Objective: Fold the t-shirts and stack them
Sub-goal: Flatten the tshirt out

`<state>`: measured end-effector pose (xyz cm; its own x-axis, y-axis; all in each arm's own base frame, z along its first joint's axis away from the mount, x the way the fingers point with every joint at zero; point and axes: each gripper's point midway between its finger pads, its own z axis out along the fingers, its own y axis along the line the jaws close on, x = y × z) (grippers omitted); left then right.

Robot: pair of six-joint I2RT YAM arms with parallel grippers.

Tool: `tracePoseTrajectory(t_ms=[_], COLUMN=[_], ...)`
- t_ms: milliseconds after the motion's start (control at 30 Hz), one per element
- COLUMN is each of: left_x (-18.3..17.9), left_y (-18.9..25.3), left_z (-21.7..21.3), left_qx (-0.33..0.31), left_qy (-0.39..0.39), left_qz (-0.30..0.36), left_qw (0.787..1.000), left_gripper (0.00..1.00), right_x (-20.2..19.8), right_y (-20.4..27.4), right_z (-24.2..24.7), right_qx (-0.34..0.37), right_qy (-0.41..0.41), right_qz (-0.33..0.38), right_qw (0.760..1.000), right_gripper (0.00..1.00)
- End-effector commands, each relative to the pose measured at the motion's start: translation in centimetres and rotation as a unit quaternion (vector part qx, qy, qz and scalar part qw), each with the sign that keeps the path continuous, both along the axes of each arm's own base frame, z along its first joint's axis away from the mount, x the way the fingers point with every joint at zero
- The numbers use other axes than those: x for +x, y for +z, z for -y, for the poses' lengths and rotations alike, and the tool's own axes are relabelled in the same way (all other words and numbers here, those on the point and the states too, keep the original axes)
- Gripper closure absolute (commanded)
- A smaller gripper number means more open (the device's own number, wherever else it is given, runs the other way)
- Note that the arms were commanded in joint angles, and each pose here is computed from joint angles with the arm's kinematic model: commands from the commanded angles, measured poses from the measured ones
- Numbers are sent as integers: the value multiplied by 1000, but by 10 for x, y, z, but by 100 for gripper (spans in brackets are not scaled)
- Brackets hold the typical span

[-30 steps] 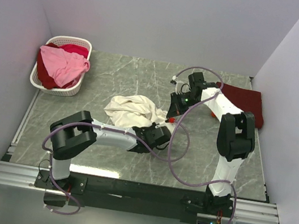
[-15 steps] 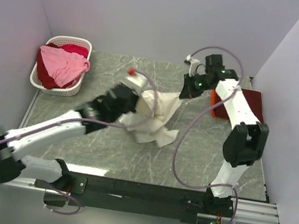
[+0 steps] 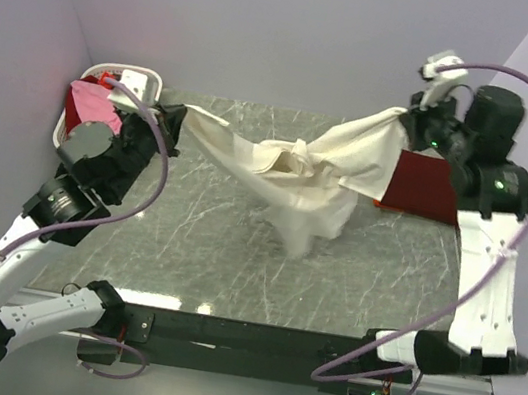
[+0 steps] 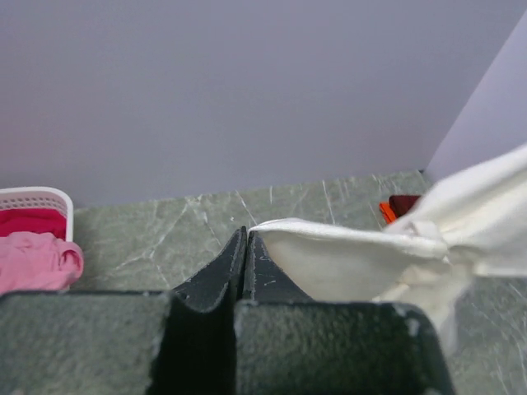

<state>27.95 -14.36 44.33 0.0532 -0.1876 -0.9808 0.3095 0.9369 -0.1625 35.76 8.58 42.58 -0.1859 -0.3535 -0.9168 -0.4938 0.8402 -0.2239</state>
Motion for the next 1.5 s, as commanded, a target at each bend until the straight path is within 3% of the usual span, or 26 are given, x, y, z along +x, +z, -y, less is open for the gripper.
tracePoseTrajectory(t_ms=[0, 167, 533, 667, 1000, 1133, 1267, 1467], left_x=[-11, -26, -51, -61, -71, -67, -50, -12], left_y=[39, 51, 16, -4, -40, -49, -61, -32], left_z=[-28, -48, -90, -90, -64, -51, -41, -29], left_qx=[-16, -31, -41, -69, -123, -128, -122, -103], left_qy=[41, 63, 125, 107, 32, 11, 21, 50], left_qz=[43, 62, 42, 25, -18, -33, -37, -11], left_qw=[998, 996, 990, 992, 992, 991, 992, 993], left_gripper=[100, 100, 100, 100, 100, 100, 100, 99], right_x=[-14, -44, -64, -69, -76, -65, -47, -5], right_y=[66, 100, 130, 142, 122, 105, 88, 80], right_z=[41, 73, 115, 122, 92, 83, 66, 48], right_qx=[-4, 3, 28, 46, 66, 84, 117, 149], right_qy=[-70, -121, -203, -212, -138, -112, -67, -34], right_qz=[120, 180, 236, 251, 218, 173, 124, 60], right_qw=[990, 976, 950, 943, 964, 975, 983, 986], right_gripper=[100, 100, 100, 100, 100, 100, 100, 100])
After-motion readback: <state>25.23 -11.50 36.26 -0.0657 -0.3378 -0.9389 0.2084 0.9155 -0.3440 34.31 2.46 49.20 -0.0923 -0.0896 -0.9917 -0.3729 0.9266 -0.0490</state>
